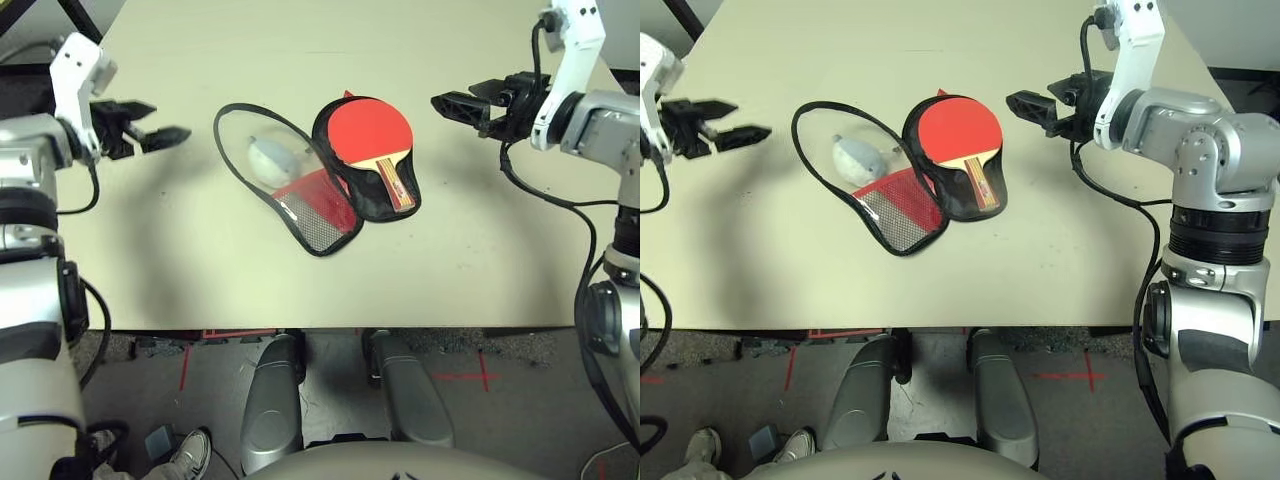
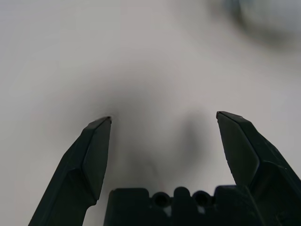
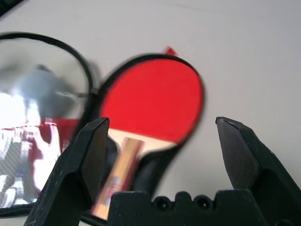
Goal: Store the ping-pong paddle in its case and zip it.
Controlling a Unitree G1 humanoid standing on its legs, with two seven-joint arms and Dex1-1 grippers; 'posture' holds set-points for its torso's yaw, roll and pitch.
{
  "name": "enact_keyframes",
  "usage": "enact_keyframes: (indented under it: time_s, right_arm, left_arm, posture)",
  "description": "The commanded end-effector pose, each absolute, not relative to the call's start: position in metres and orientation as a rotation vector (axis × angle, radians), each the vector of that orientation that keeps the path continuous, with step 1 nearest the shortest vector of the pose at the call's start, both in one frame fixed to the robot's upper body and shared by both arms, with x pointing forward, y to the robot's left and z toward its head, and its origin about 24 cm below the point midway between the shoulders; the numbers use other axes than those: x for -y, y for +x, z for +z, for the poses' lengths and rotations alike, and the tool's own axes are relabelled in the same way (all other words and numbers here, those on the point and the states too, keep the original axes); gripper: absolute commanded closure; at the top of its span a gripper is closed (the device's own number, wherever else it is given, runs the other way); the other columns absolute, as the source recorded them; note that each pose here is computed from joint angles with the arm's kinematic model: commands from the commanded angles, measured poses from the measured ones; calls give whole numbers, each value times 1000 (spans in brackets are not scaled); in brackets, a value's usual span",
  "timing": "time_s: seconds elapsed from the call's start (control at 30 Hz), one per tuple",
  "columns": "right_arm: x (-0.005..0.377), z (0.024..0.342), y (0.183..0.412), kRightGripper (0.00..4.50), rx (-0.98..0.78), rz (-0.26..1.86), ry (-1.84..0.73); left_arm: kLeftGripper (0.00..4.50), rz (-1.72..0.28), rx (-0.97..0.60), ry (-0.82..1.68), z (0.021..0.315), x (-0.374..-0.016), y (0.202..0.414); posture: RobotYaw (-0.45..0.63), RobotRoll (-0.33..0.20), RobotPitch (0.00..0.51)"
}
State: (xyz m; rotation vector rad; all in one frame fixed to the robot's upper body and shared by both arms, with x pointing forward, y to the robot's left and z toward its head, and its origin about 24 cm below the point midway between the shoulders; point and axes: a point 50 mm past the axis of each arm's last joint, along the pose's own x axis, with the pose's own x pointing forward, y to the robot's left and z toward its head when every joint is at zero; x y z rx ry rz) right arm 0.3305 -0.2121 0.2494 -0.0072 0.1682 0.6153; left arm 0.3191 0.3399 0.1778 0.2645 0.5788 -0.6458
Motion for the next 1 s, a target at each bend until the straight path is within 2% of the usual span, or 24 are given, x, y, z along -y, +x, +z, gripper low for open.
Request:
enact_keyframes:
  time_s: [0.03, 0.2, 0.37, 0.67, 0.83, 0.9, 1.0]
  right_arm:
    - [217, 248, 331, 14, -108, 624, -50]
    - [225, 241, 332, 14, -116, 614, -95]
    - [230, 242, 336, 14, -106, 567, -97]
    - [242, 253, 339, 14, -130, 455, -41]
    - [249, 259, 345, 14, -137, 341, 105]
    - [249, 258, 345, 14, -159, 327, 142]
    - [246, 251, 341, 14, -287, 363, 230]
  left_arm:
    - [0, -846, -658, 255, 170, -304, 309]
    - [0, -1095, -630, 237, 168, -231, 294]
    - [0, -1208, -455, 235, 191, -173, 306]
    - [0, -1276, -135, 241, 243, -103, 345]
    - [0, -1219, -57, 138, 237, -75, 370]
    - [0, -1205, -26, 139, 236, -70, 373]
    - [0, -1203, 19, 101, 242, -67, 372]
  posture:
    - [4, 0, 229]
    - [-2, 0, 233]
    - [-10, 0, 239]
    - [-20, 0, 242]
    - [-39, 0, 246]
    - [-45, 0, 249]
    - [-42, 0, 250]
